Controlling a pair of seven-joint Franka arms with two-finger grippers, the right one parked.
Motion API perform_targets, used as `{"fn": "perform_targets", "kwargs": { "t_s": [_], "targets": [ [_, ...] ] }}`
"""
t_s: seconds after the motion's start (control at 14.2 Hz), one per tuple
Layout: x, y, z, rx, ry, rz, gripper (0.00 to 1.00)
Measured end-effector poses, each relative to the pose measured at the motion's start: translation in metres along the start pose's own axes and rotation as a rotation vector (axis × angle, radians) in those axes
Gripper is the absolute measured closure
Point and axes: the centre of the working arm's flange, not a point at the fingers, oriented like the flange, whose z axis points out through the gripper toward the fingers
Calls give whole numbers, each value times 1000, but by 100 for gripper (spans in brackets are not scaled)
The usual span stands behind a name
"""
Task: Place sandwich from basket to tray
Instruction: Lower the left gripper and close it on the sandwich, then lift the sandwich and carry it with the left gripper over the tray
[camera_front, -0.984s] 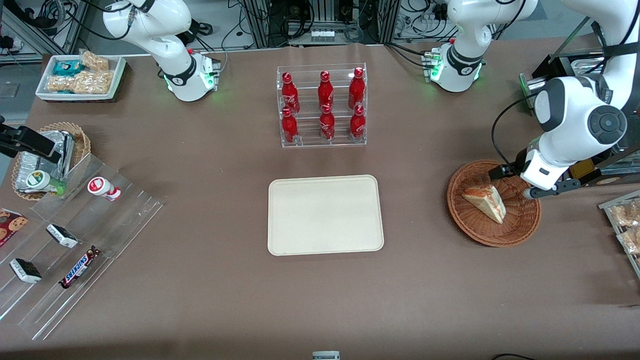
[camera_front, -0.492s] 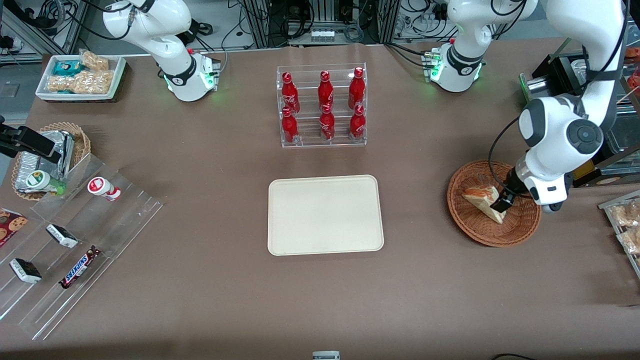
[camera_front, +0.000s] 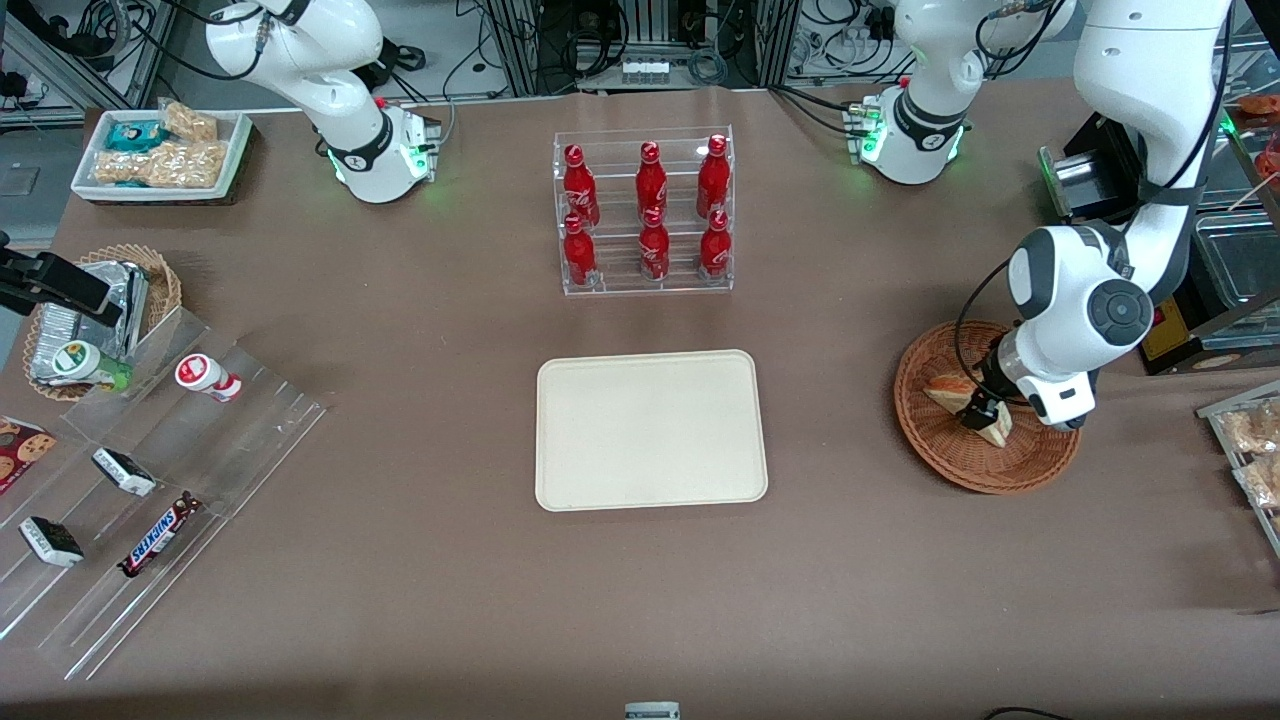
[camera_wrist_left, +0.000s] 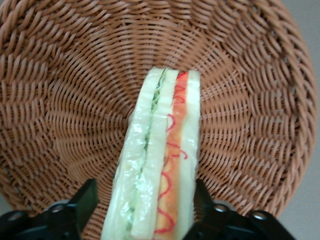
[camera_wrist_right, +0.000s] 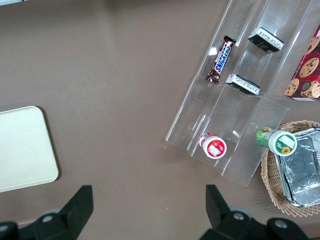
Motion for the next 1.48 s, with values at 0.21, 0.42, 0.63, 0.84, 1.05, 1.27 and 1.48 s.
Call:
{"fn": "perform_targets", "kwargs": {
  "t_s": [0.21,0.42,0.63,0.84,1.05,1.27,1.48],
  "targets": [
    [0,9,-30,44,-20,7,52],
    [-22,37,-83,79,-34,56,69],
    [-69,69,-127,69,-22,132,74],
    [-138,97,-145,32,-26,229,75],
    [-225,124,-138,12,-17,363,75],
    [-301,150,-111,-75,-1,480,85],
    [-358,162,-85,-150,5,564,85]
  ]
}}
